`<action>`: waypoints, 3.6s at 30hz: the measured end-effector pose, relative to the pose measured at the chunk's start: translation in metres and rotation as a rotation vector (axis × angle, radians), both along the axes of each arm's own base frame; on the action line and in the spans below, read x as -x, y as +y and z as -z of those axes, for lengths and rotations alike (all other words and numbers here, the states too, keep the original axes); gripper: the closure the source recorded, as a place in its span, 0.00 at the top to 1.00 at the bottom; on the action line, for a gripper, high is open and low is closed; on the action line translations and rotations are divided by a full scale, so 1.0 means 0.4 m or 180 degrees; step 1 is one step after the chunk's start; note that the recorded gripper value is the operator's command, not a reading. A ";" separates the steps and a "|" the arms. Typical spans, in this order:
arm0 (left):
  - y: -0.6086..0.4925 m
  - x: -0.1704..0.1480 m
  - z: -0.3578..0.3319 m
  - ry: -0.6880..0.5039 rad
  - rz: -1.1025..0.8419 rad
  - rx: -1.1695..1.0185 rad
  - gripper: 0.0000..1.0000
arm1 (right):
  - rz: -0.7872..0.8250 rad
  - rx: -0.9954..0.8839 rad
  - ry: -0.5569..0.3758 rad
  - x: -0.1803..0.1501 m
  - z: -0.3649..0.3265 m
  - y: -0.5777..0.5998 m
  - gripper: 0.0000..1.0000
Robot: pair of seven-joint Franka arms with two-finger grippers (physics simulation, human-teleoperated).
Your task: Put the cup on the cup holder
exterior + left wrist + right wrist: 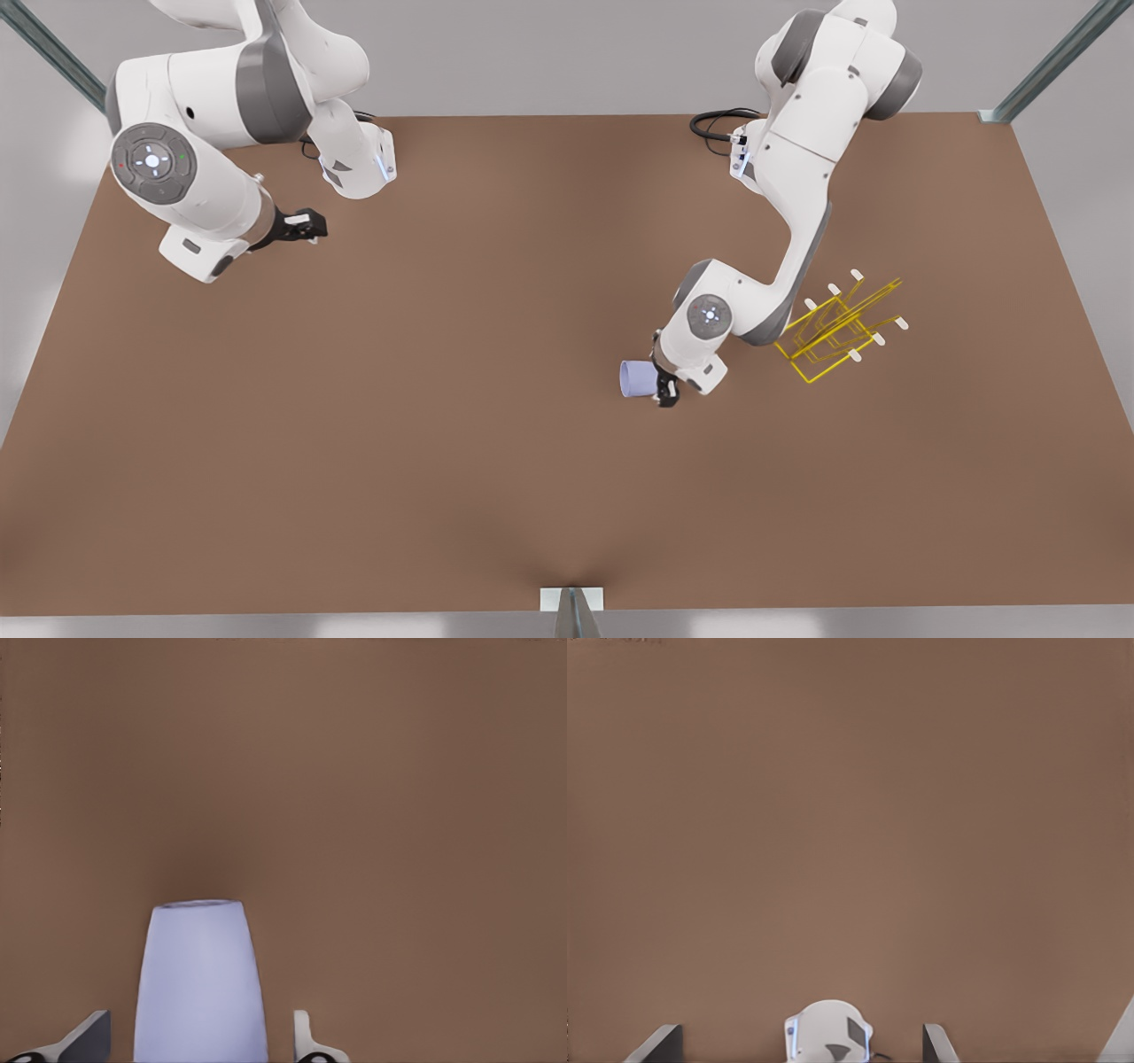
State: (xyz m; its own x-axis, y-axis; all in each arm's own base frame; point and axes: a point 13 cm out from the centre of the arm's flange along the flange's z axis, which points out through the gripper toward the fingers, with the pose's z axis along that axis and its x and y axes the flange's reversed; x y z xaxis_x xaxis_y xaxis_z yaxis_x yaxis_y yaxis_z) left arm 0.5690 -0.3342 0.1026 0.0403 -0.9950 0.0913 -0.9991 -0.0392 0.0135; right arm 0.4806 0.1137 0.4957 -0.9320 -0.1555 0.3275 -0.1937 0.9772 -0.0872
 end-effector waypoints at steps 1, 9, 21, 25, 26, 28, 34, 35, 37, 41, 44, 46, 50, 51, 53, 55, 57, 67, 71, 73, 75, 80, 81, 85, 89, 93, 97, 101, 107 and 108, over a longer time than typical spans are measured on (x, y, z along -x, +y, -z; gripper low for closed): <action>0.006 0.010 0.015 0.0018 -0.0069 -0.0020 1.00 | 0.0029 0.0011 0.0000 0.001 0.001 0.003 1.00; 0.007 0.019 0.071 0.0039 -0.0568 -0.0023 1.00 | 0.0203 0.0072 -0.0010 0.006 0.007 0.024 1.00; -0.031 0.077 0.153 0.0167 -0.0918 -0.0069 1.00 | 0.0382 0.0140 -0.0013 0.005 0.015 0.029 1.00; -0.033 0.076 0.168 0.0166 -0.1017 -0.0056 1.00 | 0.0399 0.0153 -0.0014 0.007 0.017 0.038 1.00; -0.035 0.076 0.170 0.0164 -0.1038 -0.0050 1.00 | 0.0402 0.0154 -0.0014 0.008 0.017 0.040 1.00; -0.040 0.076 0.170 0.0159 -0.1075 -0.0038 0.87 | 0.0414 0.0157 -0.0015 0.007 0.018 0.041 1.00; -0.052 0.075 0.166 0.0161 -0.1164 0.0002 0.71 | 0.0463 0.0152 -0.0009 0.005 0.020 0.037 1.00; -0.054 0.069 0.160 0.0150 -0.1181 0.0014 0.72 | 0.0469 0.0151 -0.0008 0.005 0.020 0.036 1.00; -0.065 0.006 0.100 0.0077 -0.1263 0.0089 0.73 | 0.0480 0.0149 -0.0008 0.005 0.020 0.035 1.00; 0.066 -0.186 -0.120 -0.0292 -0.1427 -0.0441 0.73 | 0.0494 0.0161 -0.0005 0.002 0.024 0.035 1.00; 0.208 -0.152 -0.261 -0.0668 -0.1361 -0.1566 0.73 | 0.0505 0.0183 0.0000 -0.002 0.029 0.032 1.00; 0.291 -0.101 -0.317 -0.0761 -0.1243 -0.2334 0.73 | 0.0513 0.0188 -0.0001 -0.003 0.030 0.030 1.00; 0.492 0.018 -0.310 -0.0504 -0.1011 -0.3599 0.73 | 0.0523 0.0187 -0.0001 -0.003 0.030 0.029 1.00; 0.538 0.029 -0.325 -0.0479 -0.0955 -0.3869 0.73 | 0.0525 0.0186 -0.0001 -0.003 0.030 0.029 1.00; 0.540 0.040 -0.431 -0.0670 -0.0875 -0.4257 0.73 | 0.0528 0.0185 0.0000 -0.003 0.030 0.030 1.00; 0.482 0.067 -0.552 -0.0891 -0.0854 -0.4363 0.73 | 0.0530 0.0183 0.0003 -0.003 0.031 0.030 1.00; 0.484 0.079 -0.583 -0.0878 -0.0833 -0.4506 0.74 | 0.0532 0.0182 0.0005 -0.004 0.032 0.030 1.00; 0.731 0.014 -0.562 -0.0269 -0.0724 -0.5024 0.74 | 0.0532 0.0184 0.0026 -0.007 0.041 0.032 1.00; 0.845 -0.020 -0.497 0.0018 -0.0612 -0.5096 0.74 | 0.0532 0.0186 0.0043 -0.009 0.049 0.034 1.00; 0.888 -0.041 -0.479 0.0086 -0.0589 -0.5114 0.74 | 0.0534 0.0186 0.0051 -0.010 0.052 0.034 1.00; 0.944 -0.057 -0.464 0.0159 -0.0574 -0.5122 0.74 | 0.0536 0.0177 0.0055 -0.010 0.053 0.035 1.00; 1.009 -0.068 -0.427 0.0244 -0.0453 -0.5175 0.74 | 0.0544 0.0151 0.0083 -0.011 0.060 0.039 1.00; 1.033 -0.060 -0.418 0.0298 -0.0449 -0.5183 0.74 | 0.0544 0.0148 0.0087 -0.012 0.062 0.040 1.00; 1.099 0.000 -0.375 0.0528 -0.0387 -0.5210 0.74 | 0.0541 0.0137 0.0105 -0.011 0.067 0.044 1.00; 1.101 0.039 -0.348 0.0605 -0.0318 -0.5228 0.75 | 0.0539 0.0132 0.0119 -0.012 0.072 0.047 1.00; 1.103 0.056 -0.334 0.0620 -0.0308 -0.5239 1.00 | 0.0535 0.0127 0.0123 -0.011 0.072 0.050 1.00; 1.087 0.053 -0.334 0.0568 -0.0301 -0.5248 1.00 | 0.0532 0.0117 0.0140 -0.011 0.077 0.054 1.00; 0.747 -0.013 -0.603 -0.0122 -0.0528 -0.4074 1.00 | 0.0529 0.0120 0.0141 -0.012 0.079 0.055 1.00; 0.465 0.027 -1.077 0.0255 0.0201 -0.1433 1.00 | 0.0529 0.0088 0.0089 -0.020 0.061 0.057 1.00; 0.479 0.061 -1.081 0.0444 0.0562 -0.1016 1.00 | 0.0528 0.0084 0.0080 -0.021 0.058 0.058 1.00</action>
